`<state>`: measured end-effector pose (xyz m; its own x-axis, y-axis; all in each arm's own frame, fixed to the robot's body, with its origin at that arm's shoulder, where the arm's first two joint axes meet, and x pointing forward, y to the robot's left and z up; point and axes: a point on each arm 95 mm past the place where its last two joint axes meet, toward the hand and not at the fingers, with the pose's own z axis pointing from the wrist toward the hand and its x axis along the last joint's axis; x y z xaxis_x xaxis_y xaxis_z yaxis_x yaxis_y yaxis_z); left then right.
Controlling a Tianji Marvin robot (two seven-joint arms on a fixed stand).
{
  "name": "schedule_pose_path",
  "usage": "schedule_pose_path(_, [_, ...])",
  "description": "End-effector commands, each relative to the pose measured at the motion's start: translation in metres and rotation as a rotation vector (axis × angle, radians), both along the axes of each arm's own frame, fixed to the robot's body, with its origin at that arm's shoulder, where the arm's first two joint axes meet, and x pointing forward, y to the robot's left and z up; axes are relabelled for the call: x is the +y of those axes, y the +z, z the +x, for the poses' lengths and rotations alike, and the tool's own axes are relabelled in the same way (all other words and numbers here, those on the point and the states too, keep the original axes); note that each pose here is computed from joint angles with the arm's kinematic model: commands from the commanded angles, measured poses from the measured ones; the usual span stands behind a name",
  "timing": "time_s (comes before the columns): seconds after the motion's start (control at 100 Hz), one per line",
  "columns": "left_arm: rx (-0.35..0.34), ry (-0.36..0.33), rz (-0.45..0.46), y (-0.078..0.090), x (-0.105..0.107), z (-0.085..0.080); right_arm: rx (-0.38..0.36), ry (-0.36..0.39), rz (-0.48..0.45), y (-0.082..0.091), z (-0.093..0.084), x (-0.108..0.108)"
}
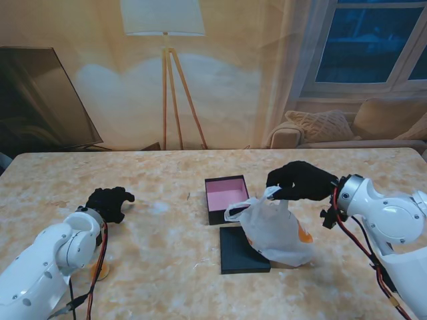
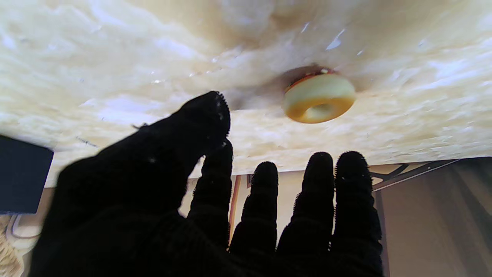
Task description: Pack mini donuts into a plastic bag, tie the opening and put the bag into the gift box
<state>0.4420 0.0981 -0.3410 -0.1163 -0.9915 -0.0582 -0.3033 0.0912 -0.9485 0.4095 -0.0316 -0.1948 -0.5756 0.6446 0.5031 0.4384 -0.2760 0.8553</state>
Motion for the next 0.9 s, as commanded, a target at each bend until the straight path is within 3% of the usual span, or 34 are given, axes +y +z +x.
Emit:
schedule_pose_path(0.0, [0.022, 0.02, 0.028, -0.004, 0.007, 0.0, 0.013, 0.012, -0.011, -0.003, -0.003, 0.003])
schedule_pose_path(0.31, [0.036, 0.093, 0.025, -0.02, 0.021, 0.008, 0.01, 0.015, -0.016, -0.003, -0.002, 0.002])
schedule_pose_path(0.89, [0.021, 0.136, 0.01, -0.036, 0.028, 0.012, 0.008, 0.01, -0.018, -0.002, -0.002, 0.002])
